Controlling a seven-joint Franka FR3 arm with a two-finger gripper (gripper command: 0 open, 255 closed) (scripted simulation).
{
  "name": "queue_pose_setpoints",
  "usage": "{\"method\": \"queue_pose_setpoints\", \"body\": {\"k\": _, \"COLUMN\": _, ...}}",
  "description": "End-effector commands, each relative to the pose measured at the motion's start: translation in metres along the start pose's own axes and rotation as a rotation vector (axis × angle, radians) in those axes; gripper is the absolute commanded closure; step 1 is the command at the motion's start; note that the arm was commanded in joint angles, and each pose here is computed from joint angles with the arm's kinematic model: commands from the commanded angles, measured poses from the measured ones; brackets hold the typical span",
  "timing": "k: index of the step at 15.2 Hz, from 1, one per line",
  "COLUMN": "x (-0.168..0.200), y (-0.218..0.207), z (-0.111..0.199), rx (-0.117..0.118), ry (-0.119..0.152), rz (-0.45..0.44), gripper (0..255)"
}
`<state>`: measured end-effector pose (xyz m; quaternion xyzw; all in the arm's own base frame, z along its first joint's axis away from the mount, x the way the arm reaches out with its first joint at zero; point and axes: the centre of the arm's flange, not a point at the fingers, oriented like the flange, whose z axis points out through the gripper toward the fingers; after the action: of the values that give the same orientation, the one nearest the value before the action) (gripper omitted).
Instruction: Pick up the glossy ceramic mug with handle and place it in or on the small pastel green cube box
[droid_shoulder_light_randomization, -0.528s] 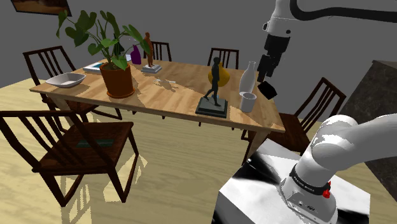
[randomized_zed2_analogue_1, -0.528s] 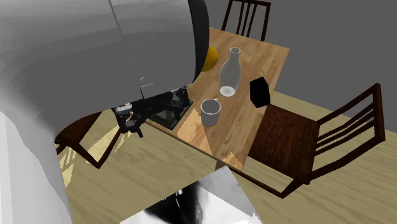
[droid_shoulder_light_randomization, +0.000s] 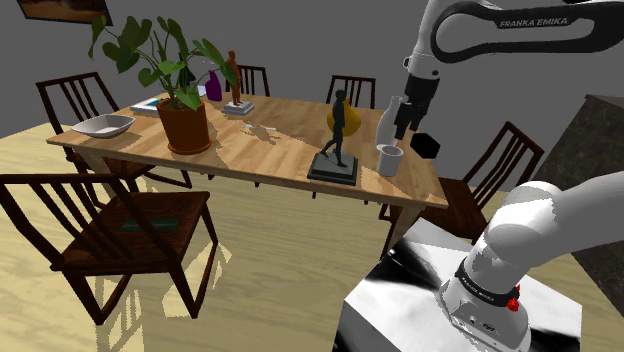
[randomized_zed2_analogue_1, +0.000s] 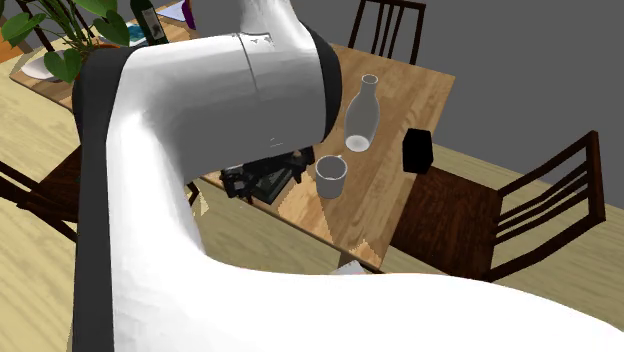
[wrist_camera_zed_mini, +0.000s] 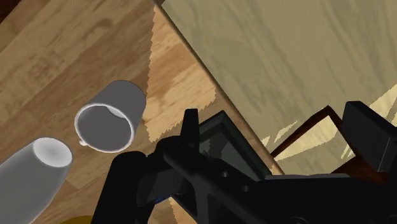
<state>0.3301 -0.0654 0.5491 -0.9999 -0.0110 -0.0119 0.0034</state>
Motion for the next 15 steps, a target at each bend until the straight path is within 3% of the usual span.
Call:
{"method": "queue_pose_setpoints", "body": {"k": 1, "x": 0.013, "y": 0.014, "z": 0.017, "rx": -0.007, "ry": 0.003, "rz": 0.009, "gripper": 0}}
{"method": "queue_pose_setpoints", "body": {"k": 15, "x": 0.086, "y": 0.125, "z": 0.138, "rx": -0.051, "ry": 0.012, "rz": 0.074, "gripper": 0}}
